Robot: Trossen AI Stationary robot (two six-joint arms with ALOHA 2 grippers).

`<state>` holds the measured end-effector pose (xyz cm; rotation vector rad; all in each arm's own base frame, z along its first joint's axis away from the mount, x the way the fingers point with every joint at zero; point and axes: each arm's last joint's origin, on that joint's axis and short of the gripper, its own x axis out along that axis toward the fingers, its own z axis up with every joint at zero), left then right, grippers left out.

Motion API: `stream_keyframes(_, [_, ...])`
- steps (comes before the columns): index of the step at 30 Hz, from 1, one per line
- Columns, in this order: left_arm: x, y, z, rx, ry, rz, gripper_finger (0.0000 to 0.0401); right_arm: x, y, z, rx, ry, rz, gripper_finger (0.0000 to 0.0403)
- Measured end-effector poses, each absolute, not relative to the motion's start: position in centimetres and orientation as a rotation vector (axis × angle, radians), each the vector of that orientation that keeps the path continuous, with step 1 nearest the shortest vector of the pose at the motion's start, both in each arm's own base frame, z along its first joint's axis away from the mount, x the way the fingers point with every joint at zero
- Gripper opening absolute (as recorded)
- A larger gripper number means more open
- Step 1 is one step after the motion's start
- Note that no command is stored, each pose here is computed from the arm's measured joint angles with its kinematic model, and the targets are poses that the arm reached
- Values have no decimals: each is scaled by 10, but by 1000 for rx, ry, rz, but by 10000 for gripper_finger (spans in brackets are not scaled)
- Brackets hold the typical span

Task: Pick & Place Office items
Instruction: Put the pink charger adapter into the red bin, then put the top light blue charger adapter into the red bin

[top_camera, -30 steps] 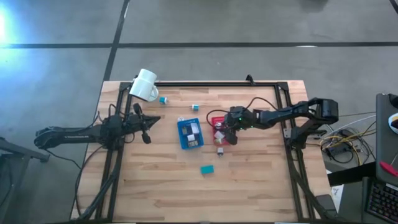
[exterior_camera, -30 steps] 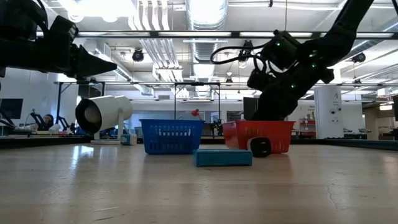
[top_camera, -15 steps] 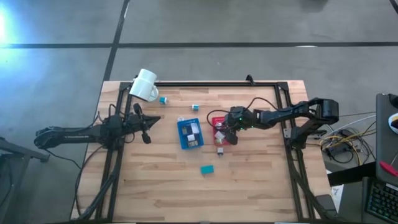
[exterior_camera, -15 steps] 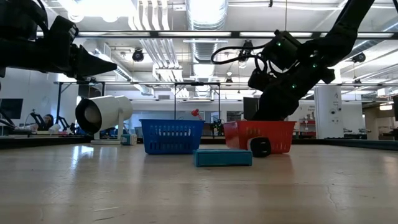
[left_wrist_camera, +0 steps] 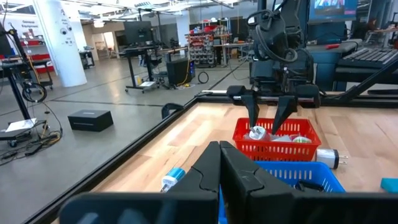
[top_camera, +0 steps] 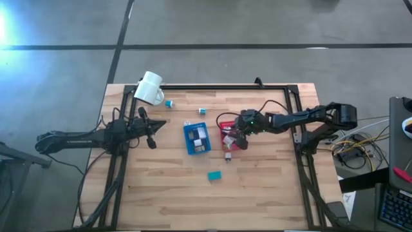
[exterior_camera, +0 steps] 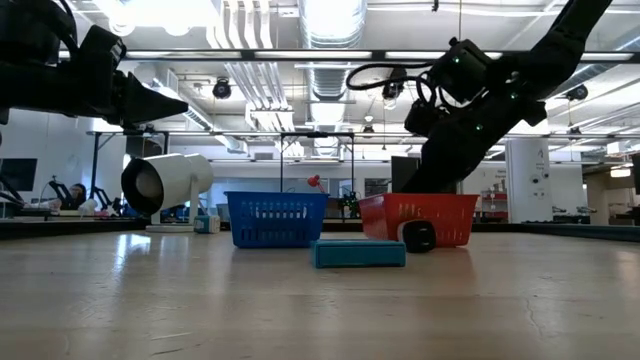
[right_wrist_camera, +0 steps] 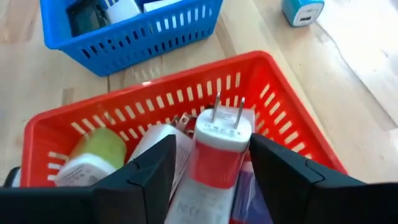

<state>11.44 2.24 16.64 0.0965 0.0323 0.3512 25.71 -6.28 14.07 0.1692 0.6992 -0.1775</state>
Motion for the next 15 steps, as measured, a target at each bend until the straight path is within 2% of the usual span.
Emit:
stream_keyframes(9, [114, 22, 166, 96, 32, 351, 5, 254, -62, 140, 185, 722, -184, 201])
stream_keyframes(15, [114, 22, 166, 96, 33, 351, 5, 247, -59, 163, 168, 655, -180, 201])
